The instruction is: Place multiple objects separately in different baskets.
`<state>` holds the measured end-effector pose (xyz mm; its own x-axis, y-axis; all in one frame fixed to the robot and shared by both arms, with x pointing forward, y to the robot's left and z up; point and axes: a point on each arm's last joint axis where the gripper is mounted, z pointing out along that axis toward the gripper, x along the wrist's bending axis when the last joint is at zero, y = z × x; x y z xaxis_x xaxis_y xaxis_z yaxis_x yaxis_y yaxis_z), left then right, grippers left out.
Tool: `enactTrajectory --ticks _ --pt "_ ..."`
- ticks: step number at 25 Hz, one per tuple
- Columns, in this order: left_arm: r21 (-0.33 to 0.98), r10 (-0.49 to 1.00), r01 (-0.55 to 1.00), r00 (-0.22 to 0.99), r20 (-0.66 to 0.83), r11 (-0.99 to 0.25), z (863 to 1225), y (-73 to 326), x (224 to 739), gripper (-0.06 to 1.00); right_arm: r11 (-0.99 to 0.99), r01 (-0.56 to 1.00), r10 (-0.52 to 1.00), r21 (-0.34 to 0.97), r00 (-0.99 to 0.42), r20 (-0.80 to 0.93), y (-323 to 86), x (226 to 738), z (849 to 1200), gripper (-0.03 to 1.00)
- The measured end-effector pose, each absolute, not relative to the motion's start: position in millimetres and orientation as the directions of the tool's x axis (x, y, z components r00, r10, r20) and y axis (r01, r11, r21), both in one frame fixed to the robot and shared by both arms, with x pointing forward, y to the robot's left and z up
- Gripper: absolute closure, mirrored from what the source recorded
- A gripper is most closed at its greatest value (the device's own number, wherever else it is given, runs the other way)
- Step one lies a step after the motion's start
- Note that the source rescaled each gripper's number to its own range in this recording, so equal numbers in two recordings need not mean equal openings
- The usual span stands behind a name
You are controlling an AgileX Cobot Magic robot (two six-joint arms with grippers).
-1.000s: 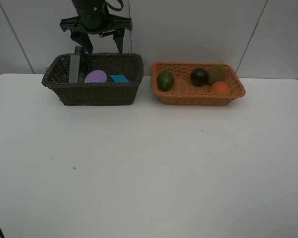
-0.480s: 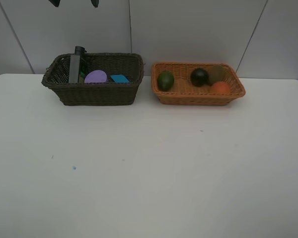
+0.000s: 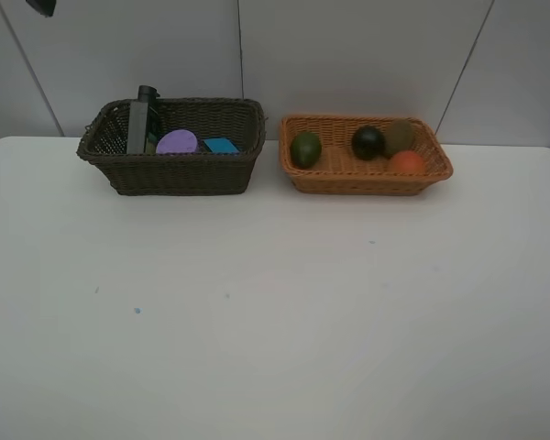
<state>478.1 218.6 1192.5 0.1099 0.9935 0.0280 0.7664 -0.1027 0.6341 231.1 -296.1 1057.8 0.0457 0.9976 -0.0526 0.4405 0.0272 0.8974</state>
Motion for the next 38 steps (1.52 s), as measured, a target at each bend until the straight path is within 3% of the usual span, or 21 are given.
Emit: enactTrajectory --ticks 12,20,29,38 --pt "0.693 0.995 0.715 0.091 0.035 -0.09 1154.5 282.8 337.2 -0.05 0.027 0.44 0.998 0.897 0.046 -0.053 -296.1 231.1 1057.8 -0.03" --pt "0.794 0.99 0.604 0.138 -0.016 -0.072 1119.1 309.3 266.9 -0.05 0.027 0.44 0.998 0.897 0.046 -0.053 -296.1 231.1 1057.8 -0.03" --pt "0.808 0.967 0.582 0.247 -0.07 -0.09 1063.1 311.1 236.6 -0.05 0.027 0.44 0.998 0.897 0.045 -0.052 -296.0 231.1 1057.8 -0.03" --pt "0.817 0.953 0.559 0.3 -0.041 -0.141 1057.2 309.6 234.2 -0.05 0.027 0.44 0.998 0.897 0.045 -0.052 -296.0 231.1 1057.8 -0.03"
